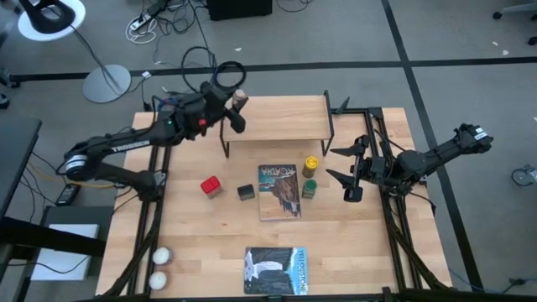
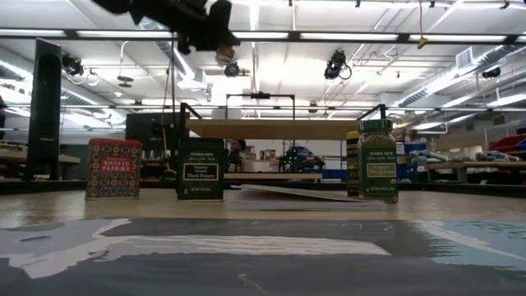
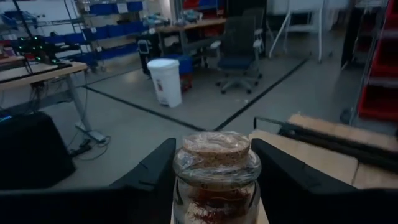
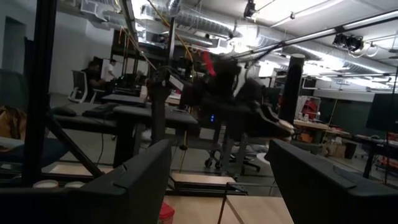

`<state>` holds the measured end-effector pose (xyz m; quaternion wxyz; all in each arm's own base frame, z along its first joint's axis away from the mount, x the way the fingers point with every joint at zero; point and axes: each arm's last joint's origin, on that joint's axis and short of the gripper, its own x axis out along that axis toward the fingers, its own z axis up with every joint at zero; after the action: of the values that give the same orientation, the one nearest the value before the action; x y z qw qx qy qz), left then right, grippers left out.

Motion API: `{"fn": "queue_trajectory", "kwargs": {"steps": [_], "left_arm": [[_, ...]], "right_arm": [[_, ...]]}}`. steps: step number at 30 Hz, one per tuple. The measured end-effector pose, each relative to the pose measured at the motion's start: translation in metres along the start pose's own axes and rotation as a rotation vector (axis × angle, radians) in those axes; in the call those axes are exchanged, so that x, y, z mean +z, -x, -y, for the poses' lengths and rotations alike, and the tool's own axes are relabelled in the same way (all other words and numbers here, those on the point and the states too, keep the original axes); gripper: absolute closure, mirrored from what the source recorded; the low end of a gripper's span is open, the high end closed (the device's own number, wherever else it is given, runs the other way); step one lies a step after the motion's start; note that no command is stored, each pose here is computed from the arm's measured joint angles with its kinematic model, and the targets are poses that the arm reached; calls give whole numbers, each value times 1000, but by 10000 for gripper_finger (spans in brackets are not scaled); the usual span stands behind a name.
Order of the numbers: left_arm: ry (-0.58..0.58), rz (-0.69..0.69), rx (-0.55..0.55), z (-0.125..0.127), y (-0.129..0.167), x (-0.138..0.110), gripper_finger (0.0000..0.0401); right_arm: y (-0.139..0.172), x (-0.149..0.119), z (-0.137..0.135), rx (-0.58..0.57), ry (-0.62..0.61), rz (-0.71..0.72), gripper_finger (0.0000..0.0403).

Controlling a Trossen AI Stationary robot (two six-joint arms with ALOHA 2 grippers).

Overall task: Shelf spices
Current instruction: Put the brown seasoning bottle on the shelf

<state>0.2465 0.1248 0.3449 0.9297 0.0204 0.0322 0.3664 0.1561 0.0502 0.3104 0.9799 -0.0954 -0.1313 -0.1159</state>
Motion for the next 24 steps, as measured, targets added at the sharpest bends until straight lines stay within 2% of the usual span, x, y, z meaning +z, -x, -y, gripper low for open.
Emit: {"fn": "queue_trajectory", "kwargs": {"steps": [9, 15, 20, 24], "left_arm": [[51, 90, -50, -39, -25, -58, 227], [76, 28, -40, -57, -54, -85, 227], [100, -3, -64, -71, -75, -94, 227], [101, 2, -45, -77, -80, -93, 227]], "right_arm": [[0, 0, 1, -3, -1, 2, 133], [-1, 0, 2, -15, 1, 2, 133], [-1, 0, 2, -14, 3, 0, 133], [-1, -1, 2, -13, 12, -3, 133]]}}
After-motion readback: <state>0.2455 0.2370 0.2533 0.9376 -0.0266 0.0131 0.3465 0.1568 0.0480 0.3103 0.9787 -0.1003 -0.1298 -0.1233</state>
